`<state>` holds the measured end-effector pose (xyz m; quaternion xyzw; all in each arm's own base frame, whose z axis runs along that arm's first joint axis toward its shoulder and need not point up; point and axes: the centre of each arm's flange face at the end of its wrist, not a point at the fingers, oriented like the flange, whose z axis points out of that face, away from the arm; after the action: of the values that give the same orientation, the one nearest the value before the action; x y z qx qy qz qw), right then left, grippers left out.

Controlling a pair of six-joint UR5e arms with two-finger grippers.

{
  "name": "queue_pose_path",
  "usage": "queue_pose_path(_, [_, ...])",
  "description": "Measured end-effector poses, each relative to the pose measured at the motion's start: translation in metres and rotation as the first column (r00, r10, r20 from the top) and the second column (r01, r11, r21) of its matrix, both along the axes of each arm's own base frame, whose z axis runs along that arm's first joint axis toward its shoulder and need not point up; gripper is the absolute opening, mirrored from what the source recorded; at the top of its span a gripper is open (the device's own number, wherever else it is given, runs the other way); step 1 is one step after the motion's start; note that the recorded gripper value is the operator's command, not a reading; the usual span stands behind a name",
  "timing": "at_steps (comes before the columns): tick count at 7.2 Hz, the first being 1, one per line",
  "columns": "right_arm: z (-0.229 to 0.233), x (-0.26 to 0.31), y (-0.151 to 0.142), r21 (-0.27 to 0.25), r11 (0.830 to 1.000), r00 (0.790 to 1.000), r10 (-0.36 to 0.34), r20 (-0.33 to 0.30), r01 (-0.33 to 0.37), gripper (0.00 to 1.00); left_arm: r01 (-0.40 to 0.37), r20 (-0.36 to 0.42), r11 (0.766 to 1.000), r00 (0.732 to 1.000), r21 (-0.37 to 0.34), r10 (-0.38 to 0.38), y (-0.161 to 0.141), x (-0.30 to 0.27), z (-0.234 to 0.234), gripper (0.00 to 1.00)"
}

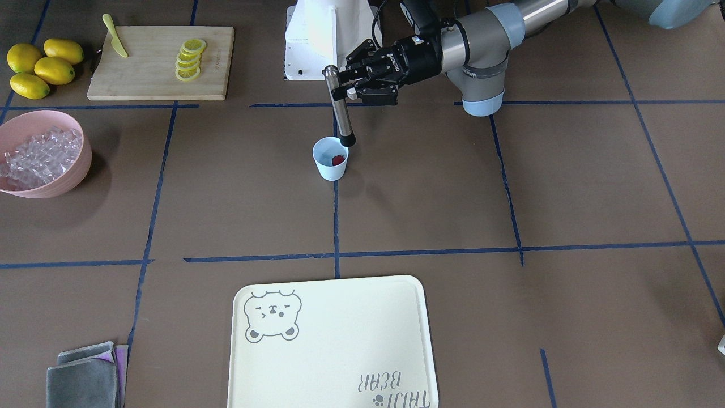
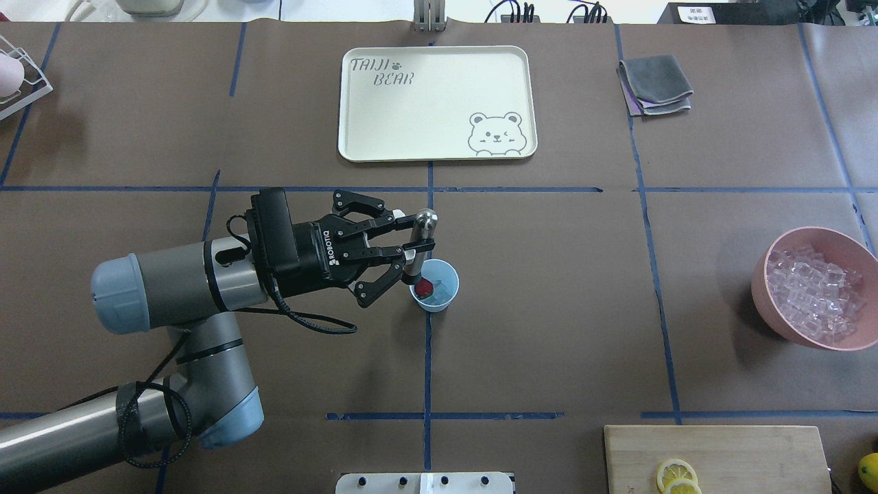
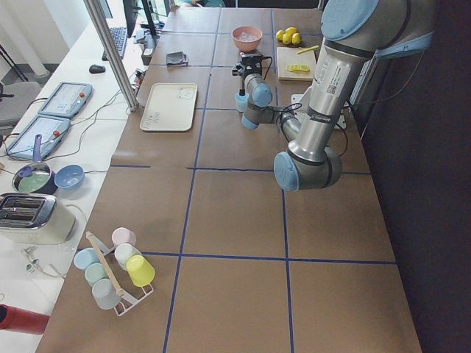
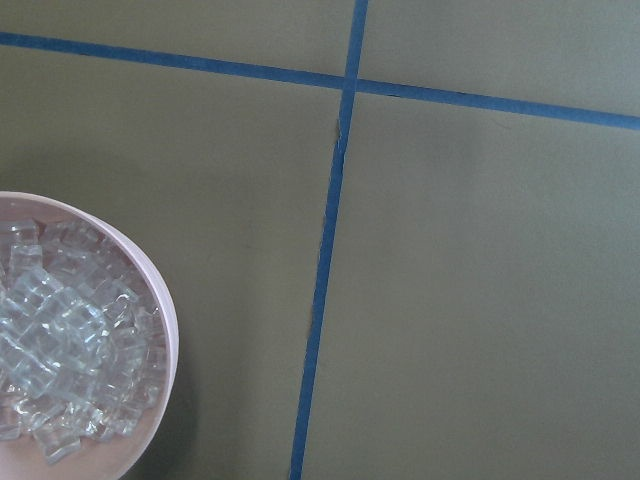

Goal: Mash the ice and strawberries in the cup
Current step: 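Lower the muddler tip into the cup with the left gripper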

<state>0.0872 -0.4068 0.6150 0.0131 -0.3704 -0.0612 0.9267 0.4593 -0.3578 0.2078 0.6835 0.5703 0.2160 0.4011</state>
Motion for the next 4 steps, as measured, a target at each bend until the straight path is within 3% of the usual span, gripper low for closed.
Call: queue_pose_path(4, [0.0,0.0,0.0,-0.001,1.0,1.0,0.001,0.0,-0.001,1.0,0.04,-0.003,0.999,0.999,-0.025,-0.04,0.021,0.042,-0.001,0.0])
